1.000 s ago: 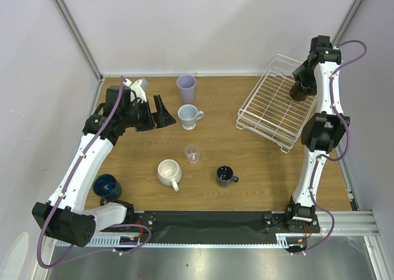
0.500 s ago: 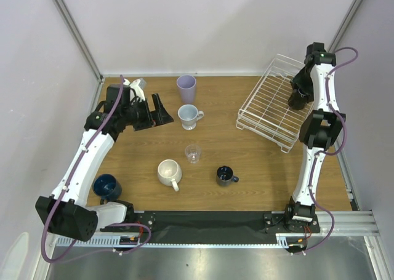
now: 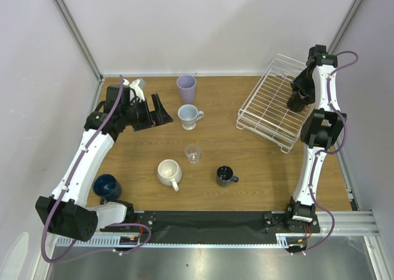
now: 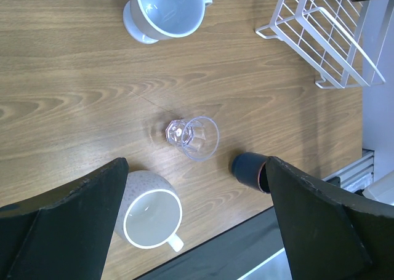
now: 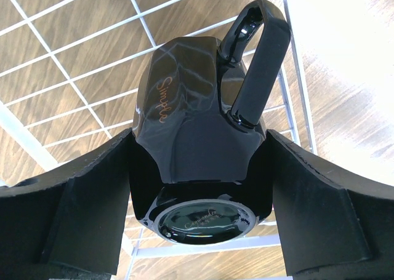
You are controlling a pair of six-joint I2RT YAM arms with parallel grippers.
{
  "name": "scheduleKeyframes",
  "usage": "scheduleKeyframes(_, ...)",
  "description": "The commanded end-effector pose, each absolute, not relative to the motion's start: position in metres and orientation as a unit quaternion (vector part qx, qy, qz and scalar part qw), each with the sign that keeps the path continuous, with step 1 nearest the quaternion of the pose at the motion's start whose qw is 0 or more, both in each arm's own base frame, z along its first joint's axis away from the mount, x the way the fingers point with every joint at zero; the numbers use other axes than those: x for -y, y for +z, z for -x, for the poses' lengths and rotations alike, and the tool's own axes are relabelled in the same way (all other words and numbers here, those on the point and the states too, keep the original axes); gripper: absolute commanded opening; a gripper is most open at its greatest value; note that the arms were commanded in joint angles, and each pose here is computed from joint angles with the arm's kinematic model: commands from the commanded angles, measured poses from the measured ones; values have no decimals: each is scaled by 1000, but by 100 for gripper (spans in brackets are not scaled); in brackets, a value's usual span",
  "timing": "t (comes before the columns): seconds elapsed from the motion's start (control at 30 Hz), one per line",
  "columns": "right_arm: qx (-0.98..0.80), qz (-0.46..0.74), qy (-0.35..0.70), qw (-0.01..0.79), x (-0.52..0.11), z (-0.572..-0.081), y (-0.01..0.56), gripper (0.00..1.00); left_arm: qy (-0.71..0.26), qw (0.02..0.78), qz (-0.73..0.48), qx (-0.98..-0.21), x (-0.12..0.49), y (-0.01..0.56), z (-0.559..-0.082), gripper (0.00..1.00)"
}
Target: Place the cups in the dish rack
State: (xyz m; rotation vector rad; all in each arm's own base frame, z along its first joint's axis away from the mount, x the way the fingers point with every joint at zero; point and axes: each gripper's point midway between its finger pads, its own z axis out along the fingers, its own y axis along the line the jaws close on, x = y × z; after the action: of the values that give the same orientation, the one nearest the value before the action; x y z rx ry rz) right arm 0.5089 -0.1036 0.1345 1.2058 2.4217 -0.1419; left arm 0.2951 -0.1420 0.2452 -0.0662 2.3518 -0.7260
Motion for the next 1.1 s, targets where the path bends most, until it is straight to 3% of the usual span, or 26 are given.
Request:
scheduleKeyframes(0.0, -864, -439, -53, 242, 114, -516, 149, 27, -280, 355, 30, -891, 139, 257, -298, 100)
scheduleKeyframes(0.2, -865, -436, -50, 243, 112, -519, 146, 35, -283, 359, 33, -889, 139, 261, -296, 100)
scheduleKeyframes(0.53, -868, -429, -51, 246, 111, -520, 147, 77, -290, 357, 36, -887, 140, 260, -292, 100)
scheduleKeyframes(0.9, -869, -420, -49, 257, 112, -525, 150, 99, -300, 352, 40, -886, 143, 258, -291, 100)
scheduleKeyframes(1.07, -869, -416, -46, 265, 112, -528, 155, 100, -306, 353, 41, -883, 145, 259, -292, 100)
